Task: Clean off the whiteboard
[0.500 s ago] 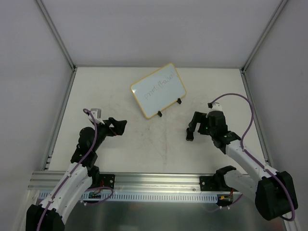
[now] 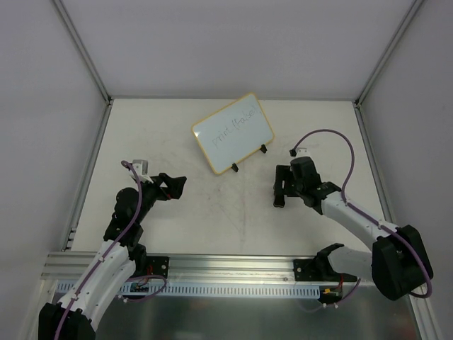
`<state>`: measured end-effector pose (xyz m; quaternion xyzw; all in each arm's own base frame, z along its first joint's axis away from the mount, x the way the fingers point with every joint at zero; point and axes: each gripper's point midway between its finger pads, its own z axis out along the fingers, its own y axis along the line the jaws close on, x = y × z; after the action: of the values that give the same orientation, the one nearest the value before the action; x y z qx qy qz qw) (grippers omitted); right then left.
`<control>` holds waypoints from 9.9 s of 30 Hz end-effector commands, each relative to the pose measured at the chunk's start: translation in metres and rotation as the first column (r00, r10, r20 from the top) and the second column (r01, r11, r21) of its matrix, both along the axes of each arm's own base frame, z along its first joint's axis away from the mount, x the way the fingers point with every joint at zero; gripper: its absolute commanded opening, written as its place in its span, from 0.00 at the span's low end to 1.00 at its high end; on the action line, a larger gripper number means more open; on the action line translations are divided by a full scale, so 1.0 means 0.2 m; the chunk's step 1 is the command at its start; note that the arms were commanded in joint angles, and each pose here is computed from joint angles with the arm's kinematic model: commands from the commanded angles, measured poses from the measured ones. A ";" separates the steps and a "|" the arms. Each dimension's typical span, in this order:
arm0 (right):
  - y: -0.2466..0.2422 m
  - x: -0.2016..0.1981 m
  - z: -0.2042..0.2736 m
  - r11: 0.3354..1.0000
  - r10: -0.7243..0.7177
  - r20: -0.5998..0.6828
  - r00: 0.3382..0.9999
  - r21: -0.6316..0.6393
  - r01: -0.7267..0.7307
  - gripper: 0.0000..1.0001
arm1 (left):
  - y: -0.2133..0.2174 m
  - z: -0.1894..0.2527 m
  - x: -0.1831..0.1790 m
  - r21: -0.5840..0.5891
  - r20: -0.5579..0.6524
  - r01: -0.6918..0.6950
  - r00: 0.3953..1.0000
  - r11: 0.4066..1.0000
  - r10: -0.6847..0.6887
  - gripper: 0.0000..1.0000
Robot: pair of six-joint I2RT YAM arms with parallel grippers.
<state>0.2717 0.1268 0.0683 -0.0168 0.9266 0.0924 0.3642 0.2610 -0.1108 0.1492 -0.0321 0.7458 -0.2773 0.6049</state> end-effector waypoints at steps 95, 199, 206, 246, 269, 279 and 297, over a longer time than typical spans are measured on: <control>0.10 0.05 0.22 0.997 0.057 0.012 0.998 -0.057 -0.056 0.00 | -0.20 0.33 0.71 -0.231 0.232 0.321 0.935 0.919 -0.268 0.77; 1.31 0.72 0.44 0.761 0.598 0.476 0.645 -0.085 -0.643 0.00 | -0.50 0.13 0.98 -0.295 0.177 0.535 0.845 0.792 -0.505 0.00; 1.34 0.75 0.40 0.763 0.603 0.472 0.643 -0.105 -0.638 0.00 | -0.51 0.12 0.98 -0.292 0.174 0.537 0.843 0.791 -0.509 0.00; 0.73 1.25 0.26 0.916 0.359 0.361 0.860 0.040 -0.399 0.00 | -0.52 0.14 0.95 -0.268 0.179 0.569 0.822 0.777 -0.541 0.00; 1.22 0.84 0.31 0.739 0.647 0.325 0.690 -0.046 -0.672 0.00 | -0.52 0.13 0.95 -0.275 0.176 0.567 0.823 0.776 -0.540 0.00; 1.34 0.62 0.25 0.687 0.703 0.283 0.653 -0.029 -0.726 0.00 | -0.52 0.15 0.96 -0.278 0.186 0.571 0.821 0.773 -0.540 0.00; 1.17 0.62 0.08 0.756 0.634 0.200 0.747 0.039 -0.653 0.00 | -0.53 0.15 0.95 -0.278 0.189 0.575 0.818 0.769 -0.543 0.00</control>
<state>0.4009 0.3830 0.1087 -0.3535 0.7875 0.2652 0.4295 0.4627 -0.2025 0.1486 0.0165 0.6868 -0.5506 0.4742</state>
